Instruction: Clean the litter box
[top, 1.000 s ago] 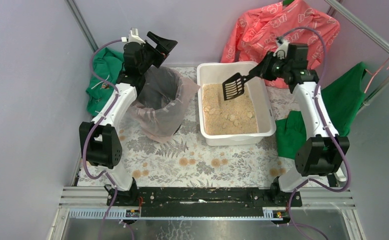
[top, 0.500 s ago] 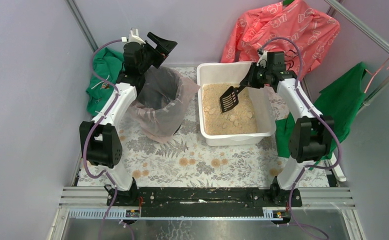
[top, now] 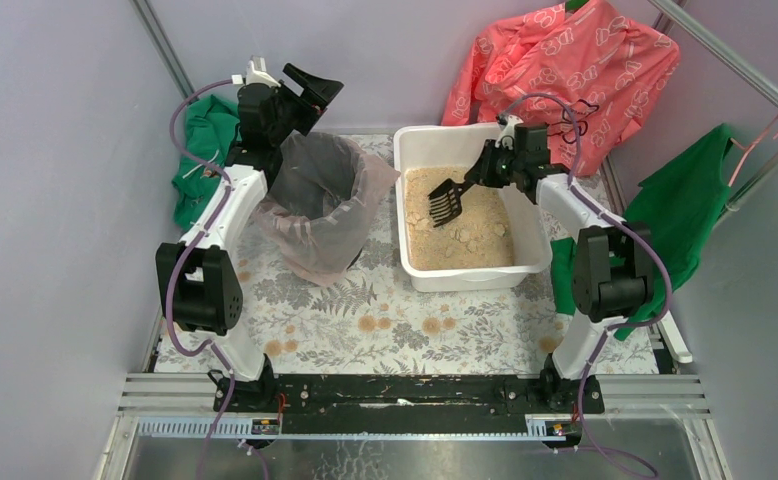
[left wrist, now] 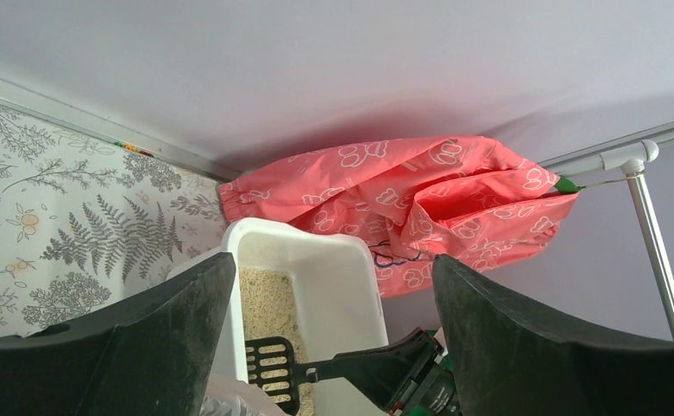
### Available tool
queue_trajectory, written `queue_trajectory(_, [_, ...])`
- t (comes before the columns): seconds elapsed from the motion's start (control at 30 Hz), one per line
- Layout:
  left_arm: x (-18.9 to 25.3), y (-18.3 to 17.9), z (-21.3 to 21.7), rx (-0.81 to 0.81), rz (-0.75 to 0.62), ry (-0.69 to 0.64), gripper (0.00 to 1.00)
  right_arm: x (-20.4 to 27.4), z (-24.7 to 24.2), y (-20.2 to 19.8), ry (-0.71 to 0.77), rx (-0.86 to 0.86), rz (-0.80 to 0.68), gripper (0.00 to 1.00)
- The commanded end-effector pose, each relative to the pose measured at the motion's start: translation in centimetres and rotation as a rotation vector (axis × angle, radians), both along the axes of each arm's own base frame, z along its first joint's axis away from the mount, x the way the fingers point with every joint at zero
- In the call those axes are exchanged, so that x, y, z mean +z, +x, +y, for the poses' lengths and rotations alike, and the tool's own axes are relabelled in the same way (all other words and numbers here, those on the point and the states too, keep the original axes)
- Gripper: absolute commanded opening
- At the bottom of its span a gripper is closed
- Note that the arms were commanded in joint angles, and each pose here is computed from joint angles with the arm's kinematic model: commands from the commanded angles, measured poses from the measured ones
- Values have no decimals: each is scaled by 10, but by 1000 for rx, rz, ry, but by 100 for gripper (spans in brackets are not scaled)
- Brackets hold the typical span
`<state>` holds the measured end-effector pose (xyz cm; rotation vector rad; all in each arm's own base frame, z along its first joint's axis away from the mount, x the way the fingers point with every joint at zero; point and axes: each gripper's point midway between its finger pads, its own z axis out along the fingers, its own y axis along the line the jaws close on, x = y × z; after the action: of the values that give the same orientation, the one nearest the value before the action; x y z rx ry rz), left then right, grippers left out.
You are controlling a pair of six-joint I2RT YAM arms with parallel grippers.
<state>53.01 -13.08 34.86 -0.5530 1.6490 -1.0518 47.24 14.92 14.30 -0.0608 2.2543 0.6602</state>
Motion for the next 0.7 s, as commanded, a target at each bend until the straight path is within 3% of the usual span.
queue_trajectory(0.0, [9, -1, 2, -11, -39, 5, 91, -1, 23, -13, -14, 88, -60, 0])
queue_trajectory(0.3, [5, -6, 7, -14, -33, -7, 91, -16, 50, -40, 151, 144, 44, 0])
queue_trajectory(0.67, [4, -12, 10, -16, -37, -14, 90, -13, 55, -69, 223, 169, 102, 0])
